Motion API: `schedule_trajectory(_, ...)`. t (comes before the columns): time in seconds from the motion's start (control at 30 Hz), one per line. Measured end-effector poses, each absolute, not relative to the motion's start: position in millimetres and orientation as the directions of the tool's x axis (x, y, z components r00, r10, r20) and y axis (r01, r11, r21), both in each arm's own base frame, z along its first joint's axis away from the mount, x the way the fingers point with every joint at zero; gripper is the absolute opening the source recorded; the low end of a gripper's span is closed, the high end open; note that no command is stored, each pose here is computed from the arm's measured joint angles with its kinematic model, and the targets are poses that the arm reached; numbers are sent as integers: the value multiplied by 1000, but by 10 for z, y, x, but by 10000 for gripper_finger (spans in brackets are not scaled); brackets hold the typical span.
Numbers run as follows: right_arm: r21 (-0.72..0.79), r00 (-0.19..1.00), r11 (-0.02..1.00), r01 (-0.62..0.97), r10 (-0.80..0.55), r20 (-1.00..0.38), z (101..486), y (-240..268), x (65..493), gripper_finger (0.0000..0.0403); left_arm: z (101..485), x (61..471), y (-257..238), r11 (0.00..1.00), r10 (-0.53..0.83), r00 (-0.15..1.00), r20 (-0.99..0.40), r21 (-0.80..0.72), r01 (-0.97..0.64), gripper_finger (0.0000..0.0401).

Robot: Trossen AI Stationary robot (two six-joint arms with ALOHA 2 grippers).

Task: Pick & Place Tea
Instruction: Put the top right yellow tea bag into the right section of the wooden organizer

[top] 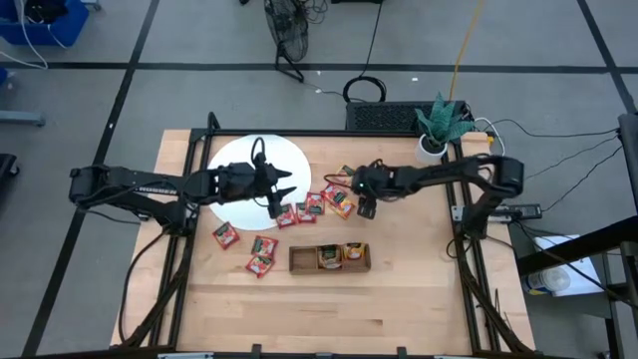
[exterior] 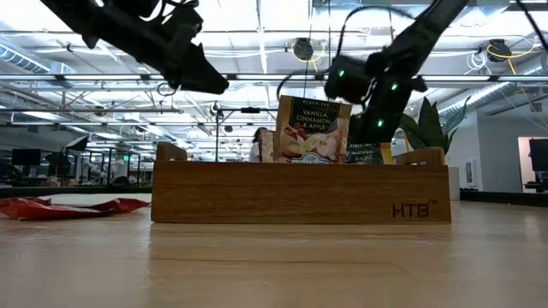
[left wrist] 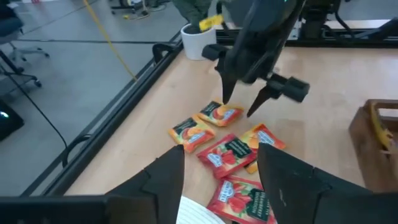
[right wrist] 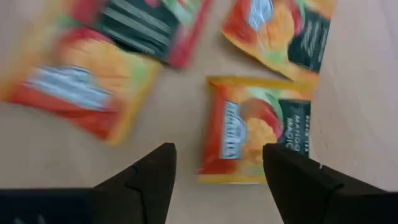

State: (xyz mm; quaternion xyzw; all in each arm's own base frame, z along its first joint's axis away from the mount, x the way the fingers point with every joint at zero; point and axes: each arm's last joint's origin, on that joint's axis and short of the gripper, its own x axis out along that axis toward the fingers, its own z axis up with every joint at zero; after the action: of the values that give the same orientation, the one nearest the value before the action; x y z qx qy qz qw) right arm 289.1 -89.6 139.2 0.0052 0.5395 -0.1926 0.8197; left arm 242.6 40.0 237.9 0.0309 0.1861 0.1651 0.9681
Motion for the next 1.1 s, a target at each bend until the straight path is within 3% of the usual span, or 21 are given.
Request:
schedule_trajectory(0.3, -95, 261, 942, 322, -185, -948, 1222, -1180, 3007, 178, 2374, 2421, 420, 941, 338, 872, -355, 126, -313, 208)
schedule_trajectory(0.57, -63, 252, 948, 312, -147, -957, 1224, -1162, 2984, 24, 2340, 2407, 418, 942, 336, 857, -390, 119, -315, 202)
schedule_trajectory(0.67, -109, 237, 955, 277, -178, -955, 1224, -1102, 3002, 14, 2344, 2408, 418, 941, 336, 859, -386, 100, -323, 197)
schedule_trajectory(0.77, -282, 198, 936, 211, -324, -925, 1324, -967, 3000, 8, 2353, 2412, 419, 939, 337, 863, -376, 69, -336, 192)
schedule_trajectory(0.83, -447, 162, 886, 122, -463, -872, 1420, -826, 2989, 6, 2381, 2424, 420, 935, 339, 875, -346, 17, -355, 191)
schedule_trajectory(0.93, -690, 245, 723, -29, -664, -706, 1700, -560, 3083, 5, 2443, 2488, 428, 920, 342, 904, -255, -103, -377, 193)
schedule_trajectory(1.1, -873, 430, 442, -207, -760, -487, 1782, -59, 3240, 4, 2398, 2664, 415, 933, 261, 951, -165, -210, -292, 194)
